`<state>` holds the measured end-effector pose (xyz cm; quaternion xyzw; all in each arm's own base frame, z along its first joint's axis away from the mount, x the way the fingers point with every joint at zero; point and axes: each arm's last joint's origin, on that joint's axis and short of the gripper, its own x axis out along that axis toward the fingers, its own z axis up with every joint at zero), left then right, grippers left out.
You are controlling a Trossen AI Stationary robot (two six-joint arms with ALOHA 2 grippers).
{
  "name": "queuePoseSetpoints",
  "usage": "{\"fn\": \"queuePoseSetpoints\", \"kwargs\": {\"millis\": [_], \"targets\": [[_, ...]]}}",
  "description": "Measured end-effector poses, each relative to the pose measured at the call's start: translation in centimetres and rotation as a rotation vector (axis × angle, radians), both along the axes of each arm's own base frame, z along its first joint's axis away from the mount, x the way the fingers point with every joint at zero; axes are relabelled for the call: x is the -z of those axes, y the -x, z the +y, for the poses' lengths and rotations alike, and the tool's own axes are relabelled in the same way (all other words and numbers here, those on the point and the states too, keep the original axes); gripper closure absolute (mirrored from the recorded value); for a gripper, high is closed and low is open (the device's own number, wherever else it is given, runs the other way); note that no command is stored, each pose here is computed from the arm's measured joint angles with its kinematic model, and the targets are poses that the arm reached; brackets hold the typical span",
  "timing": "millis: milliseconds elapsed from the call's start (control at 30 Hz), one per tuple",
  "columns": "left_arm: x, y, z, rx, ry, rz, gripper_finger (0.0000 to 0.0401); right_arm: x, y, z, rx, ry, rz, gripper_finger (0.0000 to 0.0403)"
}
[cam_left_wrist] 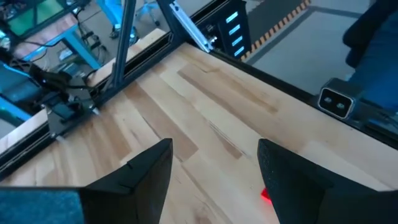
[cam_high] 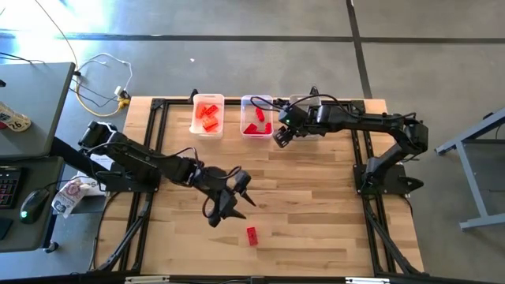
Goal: Sort & place blocks by color
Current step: Put the red game piece into the transparent bin
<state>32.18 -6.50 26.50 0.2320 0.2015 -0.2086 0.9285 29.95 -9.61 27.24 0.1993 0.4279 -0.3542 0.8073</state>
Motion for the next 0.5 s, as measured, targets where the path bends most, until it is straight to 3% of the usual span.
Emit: {"fn": "queuePoseSetpoints", "kwargs": {"millis": [167,500], "targets": [[1.3,-0.8,0.2,0.024,-0.024,0.021,0.0178,0.0,0.0,0.0,-0.002,0.001,0.0,0.0183],[6.6,-2.8,-1.3,0.166,-0.019,0.149,0.0178,0.0,0.0,0.0,0.0,0.0,0.0,0.0183]]}}
